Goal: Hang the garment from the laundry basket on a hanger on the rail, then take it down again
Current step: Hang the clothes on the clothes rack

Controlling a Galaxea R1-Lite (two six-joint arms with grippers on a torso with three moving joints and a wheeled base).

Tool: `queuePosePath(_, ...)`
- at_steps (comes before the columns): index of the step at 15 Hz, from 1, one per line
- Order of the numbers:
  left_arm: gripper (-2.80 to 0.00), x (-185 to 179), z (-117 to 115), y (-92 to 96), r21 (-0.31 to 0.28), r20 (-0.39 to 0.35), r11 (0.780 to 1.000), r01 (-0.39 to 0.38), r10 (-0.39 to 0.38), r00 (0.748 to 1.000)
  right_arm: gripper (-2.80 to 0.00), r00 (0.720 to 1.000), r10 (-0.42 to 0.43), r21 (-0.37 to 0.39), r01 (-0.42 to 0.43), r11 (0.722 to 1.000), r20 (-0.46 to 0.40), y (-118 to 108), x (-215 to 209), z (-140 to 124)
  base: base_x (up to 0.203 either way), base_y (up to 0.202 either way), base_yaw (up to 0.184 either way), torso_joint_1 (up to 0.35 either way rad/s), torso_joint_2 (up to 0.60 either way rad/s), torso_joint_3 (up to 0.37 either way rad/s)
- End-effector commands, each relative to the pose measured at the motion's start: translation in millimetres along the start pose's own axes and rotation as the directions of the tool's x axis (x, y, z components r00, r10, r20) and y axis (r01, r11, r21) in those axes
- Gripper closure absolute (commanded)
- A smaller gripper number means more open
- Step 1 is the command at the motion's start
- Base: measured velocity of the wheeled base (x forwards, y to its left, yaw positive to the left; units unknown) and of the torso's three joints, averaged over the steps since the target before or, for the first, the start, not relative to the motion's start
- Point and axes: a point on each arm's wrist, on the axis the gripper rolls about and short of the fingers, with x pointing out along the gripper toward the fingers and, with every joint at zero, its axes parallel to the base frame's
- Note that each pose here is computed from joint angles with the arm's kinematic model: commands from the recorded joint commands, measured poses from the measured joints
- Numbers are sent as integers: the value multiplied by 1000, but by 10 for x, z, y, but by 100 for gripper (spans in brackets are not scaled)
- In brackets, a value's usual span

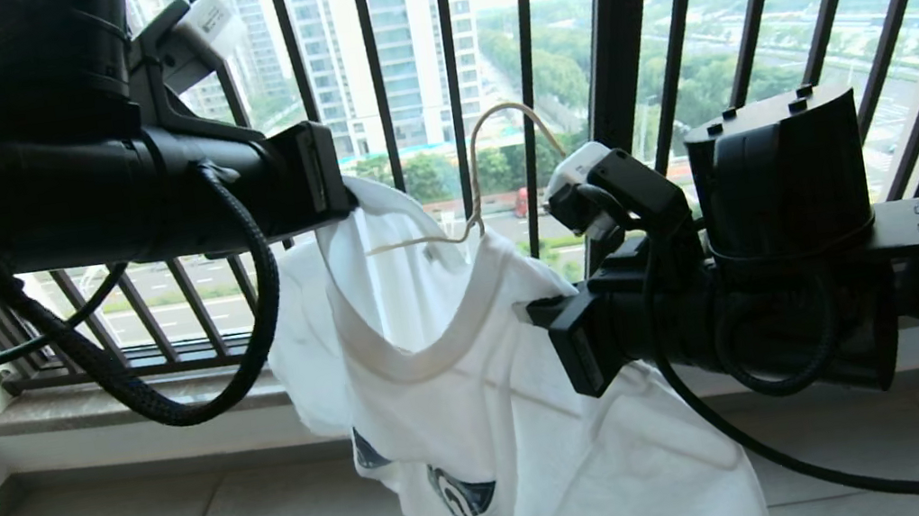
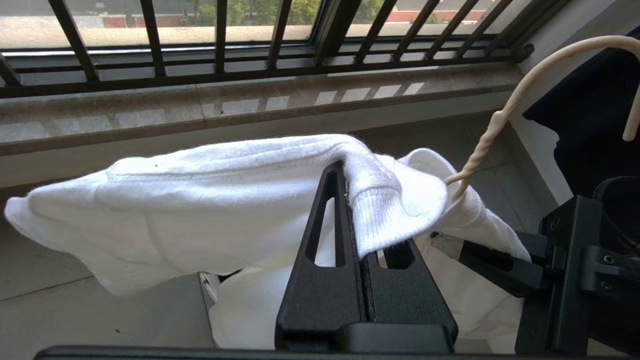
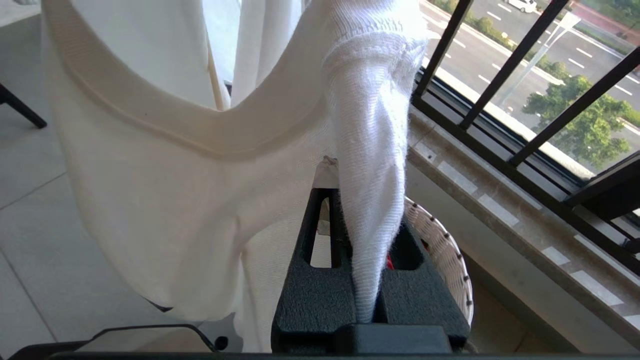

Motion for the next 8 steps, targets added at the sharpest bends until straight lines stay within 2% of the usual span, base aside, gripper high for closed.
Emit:
queuePosePath(1,0,162,-20,-106,31,-22,999,26,-25,999,0,1000,2,0,-2,1000,8,11,29,-10,0,0,0,0,0,0)
queuePosePath(3,0,302,-24,-113,100,-21,995,-11,13,1000,0,1000,14,4,-15,1000,26,54,76,-11,0,0,0,0,0,0)
queuePosePath(5,0,356,6,-217,122,16,991,-60,58,998,0,998,11,22,-13,1000,70,56,101,20,0,0,0,0,0,0)
queuePosePath(8,0,347,8,-275,134,21,990,-44,42,999,0,996,10,27,-12,1000,86,67,151,15,0,0,0,0,0,0)
